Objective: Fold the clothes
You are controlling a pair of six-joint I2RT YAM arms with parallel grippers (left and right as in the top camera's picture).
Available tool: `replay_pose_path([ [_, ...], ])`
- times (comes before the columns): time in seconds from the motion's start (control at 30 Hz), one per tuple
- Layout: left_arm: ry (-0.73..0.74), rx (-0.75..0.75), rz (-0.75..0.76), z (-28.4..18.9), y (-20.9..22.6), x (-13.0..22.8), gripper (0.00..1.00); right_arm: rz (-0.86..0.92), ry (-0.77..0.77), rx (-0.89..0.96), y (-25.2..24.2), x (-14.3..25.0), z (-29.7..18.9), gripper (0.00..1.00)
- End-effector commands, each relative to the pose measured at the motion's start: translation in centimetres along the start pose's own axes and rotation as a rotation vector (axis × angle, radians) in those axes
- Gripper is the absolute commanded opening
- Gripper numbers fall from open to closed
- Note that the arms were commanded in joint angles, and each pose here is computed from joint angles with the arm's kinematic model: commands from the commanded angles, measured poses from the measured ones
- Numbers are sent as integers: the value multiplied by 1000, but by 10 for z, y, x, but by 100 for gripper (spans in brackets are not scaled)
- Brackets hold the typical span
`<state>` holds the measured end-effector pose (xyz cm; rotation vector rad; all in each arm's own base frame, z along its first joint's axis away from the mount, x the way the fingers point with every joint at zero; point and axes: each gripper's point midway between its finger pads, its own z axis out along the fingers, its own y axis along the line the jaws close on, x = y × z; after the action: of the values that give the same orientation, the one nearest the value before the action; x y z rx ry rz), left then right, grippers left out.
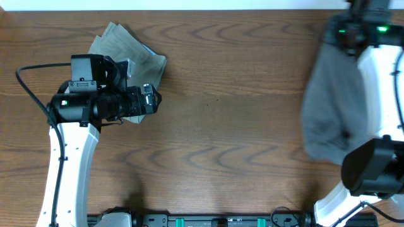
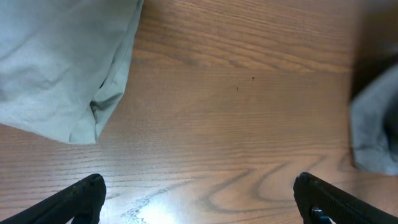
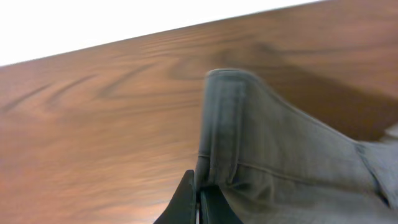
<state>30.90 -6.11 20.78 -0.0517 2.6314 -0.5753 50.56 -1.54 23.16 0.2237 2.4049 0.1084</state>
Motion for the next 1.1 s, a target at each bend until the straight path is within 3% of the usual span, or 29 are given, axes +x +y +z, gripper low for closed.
replay_pose_path([
  [0.0, -22, 11, 9, -8, -6, -4, 98, -151, 17, -188, 87, 15, -7, 1],
  [0.17, -45, -7, 18, -14, -5, -5, 98, -352, 37, -329, 187, 53, -18, 2],
  [0.23, -60, -28, 22, -18, -3, -6, 98, -440, 44, -379, 219, 71, -25, 8],
  [0.27, -66, -37, 24, -20, -2, -6, 98, -487, 45, -401, 233, 79, -29, 15],
  [0.33, -80, -50, 32, -23, -1, -7, 98, -608, 43, -435, 258, 98, -39, 49],
  [0.37, -87, -51, 39, -25, -2, -7, 98, -645, 35, -411, 265, 103, -42, 60],
  [0.5, -97, -50, 47, -29, -3, -7, 98, -631, 39, -321, 257, 105, -39, 73],
  [0.63, -96, -50, 46, -28, -3, -7, 98, -476, 114, -192, 208, 98, -26, 77],
  [0.67, -96, -50, 46, -28, -3, -7, 98, -415, 135, -152, 189, 94, -21, 77],
  [0.73, -96, -50, 50, -28, -3, -7, 98, -309, 160, -94, 155, 85, -14, 66],
  [0.77, -96, -50, 50, -28, -3, -7, 98, -239, 173, -56, 132, 80, -8, 58],
  [0.8, -95, -50, 50, -28, -3, -7, 98, -166, 185, -19, 110, 75, -3, 42],
  [0.87, -96, -50, 50, -28, -3, -7, 98, -40, 222, 34, 69, 73, 9, 31],
  [1.0, -97, -49, 50, -28, -3, -7, 98, 137, 325, 102, 7, 92, 38, 6],
  [1.07, -98, -49, 50, -28, -3, -7, 98, 242, 396, 166, -26, 114, 59, 1],
])
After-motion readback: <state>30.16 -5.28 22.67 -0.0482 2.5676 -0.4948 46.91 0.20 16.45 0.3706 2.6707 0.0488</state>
